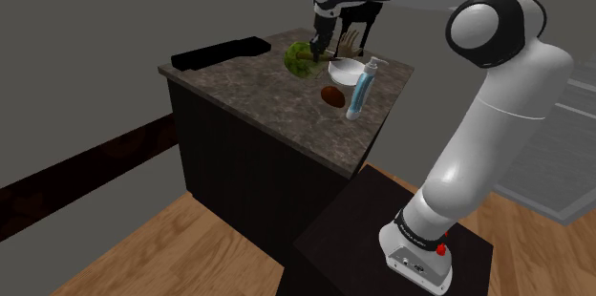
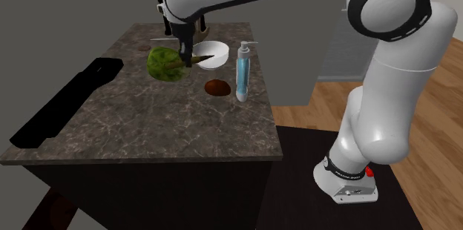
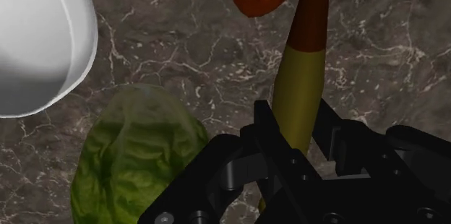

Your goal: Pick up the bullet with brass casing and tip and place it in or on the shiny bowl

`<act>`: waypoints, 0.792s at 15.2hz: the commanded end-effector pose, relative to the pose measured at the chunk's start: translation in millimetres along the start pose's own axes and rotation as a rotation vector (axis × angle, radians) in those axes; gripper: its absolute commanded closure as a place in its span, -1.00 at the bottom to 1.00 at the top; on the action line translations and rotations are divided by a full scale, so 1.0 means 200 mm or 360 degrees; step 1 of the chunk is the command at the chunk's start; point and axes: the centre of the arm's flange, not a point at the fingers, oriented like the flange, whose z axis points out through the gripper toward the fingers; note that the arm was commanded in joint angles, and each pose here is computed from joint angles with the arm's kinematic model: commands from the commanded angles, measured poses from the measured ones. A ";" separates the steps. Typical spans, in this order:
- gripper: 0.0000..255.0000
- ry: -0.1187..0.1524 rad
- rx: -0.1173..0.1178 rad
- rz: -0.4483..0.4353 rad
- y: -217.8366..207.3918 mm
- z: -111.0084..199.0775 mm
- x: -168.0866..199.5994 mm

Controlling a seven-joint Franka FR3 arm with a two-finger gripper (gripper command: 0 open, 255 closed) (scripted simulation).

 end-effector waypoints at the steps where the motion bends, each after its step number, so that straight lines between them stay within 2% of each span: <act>1: 1.00 0.0000 0.0000 -0.0002 0.13 0.01 -0.03; 12: 1.00 0.0000 0.0000 -0.0002 0.84 0.08 -0.15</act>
